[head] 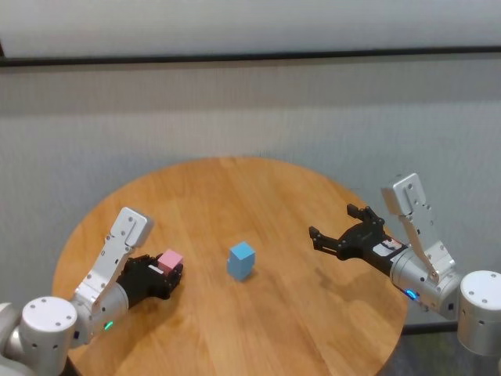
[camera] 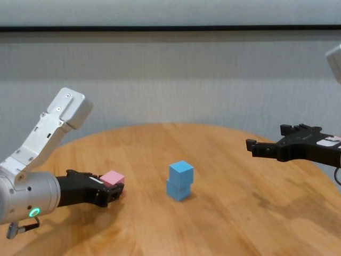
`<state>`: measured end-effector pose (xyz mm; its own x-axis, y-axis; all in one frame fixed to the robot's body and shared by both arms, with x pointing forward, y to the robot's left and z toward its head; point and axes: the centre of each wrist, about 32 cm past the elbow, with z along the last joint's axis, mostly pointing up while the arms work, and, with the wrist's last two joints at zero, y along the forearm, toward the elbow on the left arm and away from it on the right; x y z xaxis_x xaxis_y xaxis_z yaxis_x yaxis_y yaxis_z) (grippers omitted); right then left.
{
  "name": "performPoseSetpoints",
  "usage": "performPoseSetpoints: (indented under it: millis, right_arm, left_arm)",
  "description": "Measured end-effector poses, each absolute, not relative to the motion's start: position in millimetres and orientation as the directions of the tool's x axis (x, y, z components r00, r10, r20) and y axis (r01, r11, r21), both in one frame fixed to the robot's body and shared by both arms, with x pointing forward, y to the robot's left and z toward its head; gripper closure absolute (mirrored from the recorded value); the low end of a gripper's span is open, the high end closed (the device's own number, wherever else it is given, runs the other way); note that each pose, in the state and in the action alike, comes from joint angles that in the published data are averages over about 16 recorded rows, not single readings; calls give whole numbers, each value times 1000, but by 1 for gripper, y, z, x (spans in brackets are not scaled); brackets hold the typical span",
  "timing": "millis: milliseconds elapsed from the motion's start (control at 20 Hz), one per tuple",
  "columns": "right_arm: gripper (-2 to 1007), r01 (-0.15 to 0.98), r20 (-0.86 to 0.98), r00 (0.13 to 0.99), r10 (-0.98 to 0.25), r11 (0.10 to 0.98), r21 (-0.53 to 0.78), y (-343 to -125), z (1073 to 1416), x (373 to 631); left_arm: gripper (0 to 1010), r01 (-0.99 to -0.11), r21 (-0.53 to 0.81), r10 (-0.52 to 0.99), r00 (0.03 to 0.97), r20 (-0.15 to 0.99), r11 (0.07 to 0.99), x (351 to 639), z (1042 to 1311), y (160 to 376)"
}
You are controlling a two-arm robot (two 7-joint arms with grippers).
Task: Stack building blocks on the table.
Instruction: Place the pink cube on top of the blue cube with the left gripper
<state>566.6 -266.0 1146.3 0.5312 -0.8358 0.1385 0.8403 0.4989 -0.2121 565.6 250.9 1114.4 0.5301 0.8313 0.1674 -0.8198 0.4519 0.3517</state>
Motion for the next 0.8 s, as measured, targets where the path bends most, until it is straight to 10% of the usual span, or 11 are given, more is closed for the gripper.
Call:
performPoseSetpoints:
  millis: [800]
  right_arm:
    - [5,840,138,531,-836,499,-212,-266,1146,567]
  left_arm:
    - [616,-774,279,751,627,208,569,548,1169,239]
